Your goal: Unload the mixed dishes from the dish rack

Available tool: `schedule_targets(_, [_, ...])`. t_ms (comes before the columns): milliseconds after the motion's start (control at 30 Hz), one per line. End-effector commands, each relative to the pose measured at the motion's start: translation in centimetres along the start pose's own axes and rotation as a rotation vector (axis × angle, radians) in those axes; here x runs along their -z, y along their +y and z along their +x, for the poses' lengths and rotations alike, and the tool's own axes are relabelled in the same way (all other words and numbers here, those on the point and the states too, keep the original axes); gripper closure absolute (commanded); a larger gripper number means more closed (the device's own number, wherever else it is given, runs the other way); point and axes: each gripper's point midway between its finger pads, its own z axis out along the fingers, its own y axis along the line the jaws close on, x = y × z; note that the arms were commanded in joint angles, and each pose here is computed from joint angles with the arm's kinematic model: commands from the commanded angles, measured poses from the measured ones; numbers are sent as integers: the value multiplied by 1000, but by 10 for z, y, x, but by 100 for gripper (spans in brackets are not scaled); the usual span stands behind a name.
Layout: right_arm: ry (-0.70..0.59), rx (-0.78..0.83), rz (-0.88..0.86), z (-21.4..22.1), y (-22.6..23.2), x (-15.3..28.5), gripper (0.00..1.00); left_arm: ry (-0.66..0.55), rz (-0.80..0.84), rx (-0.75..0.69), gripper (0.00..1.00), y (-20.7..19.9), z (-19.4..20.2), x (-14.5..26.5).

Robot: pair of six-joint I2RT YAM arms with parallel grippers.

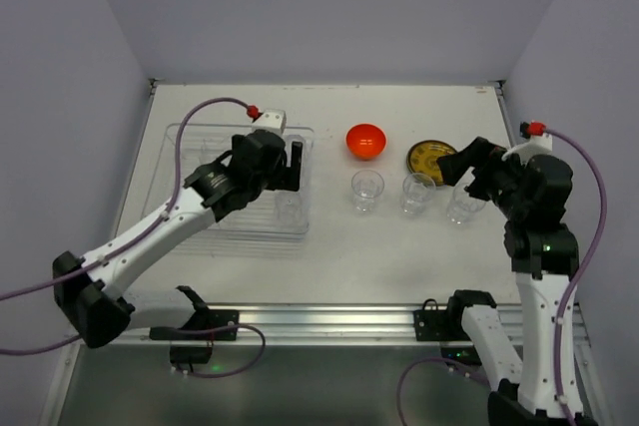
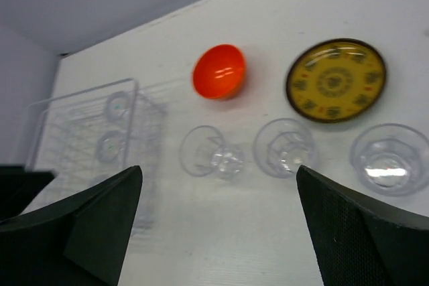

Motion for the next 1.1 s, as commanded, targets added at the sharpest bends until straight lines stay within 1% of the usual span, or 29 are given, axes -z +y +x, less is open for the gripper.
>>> schedule_targets(0, [51,-22,-391,26,60,19,1,-6,-17,41,0,-15,-31,-40])
schedule_targets(33, [68,-24,-444,33,67,28,1,0,-19,44,0,-14,-35,-49])
schedule_targets(100, [121,-33,-470,51,66,29,1,35,-11,58,0,-11,-43,-73])
schedule_targets(200, [157,-7,-475,65,62,36,1,27,1,53,0,-7,-53,-93])
schedule_targets(267, [150,-6,-490,73,61,41,1,48,30,32,0,-10,-56,-108])
schedule_targets(300, [135,-3,-510,73,63,43,1,73,40,4,0,-13,-51,-121])
schedule_targets(333, [131,-3,-520,76,64,44,1,61,57,-5,1,-18,-60,-125])
schedule_targets(367, [138,-9,-524,79,63,44,1,72,54,-19,1,-19,-60,-131])
schedule_targets(400, [144,-9,-533,82,64,47,1,118,28,-40,1,-16,-48,-144])
schedule_targets(433, [149,0,-539,83,64,48,1,113,19,-42,1,-17,-54,-147])
schedule_targets(500, [154,5,-543,83,66,52,1,156,-1,-50,1,-14,-43,-162])
schedule_targets(533, [149,7,-548,83,67,54,1,153,-7,-45,2,-14,-46,-165])
schedule_targets(567, [147,6,-551,82,67,55,1,164,-43,-47,2,-8,-43,-168])
schedule_targets(700, [148,7,-562,86,68,59,1,196,-79,-29,4,-5,-28,-182])
schedule_targets(767, [136,14,-559,87,66,60,1,190,-97,-21,4,-3,-26,-185])
schedule_targets(933, [133,17,-566,88,67,61,1,185,-73,1,7,-9,-20,-192])
schedule_targets(1067, [139,15,-568,90,66,60,1,184,-95,13,8,-6,-17,-197])
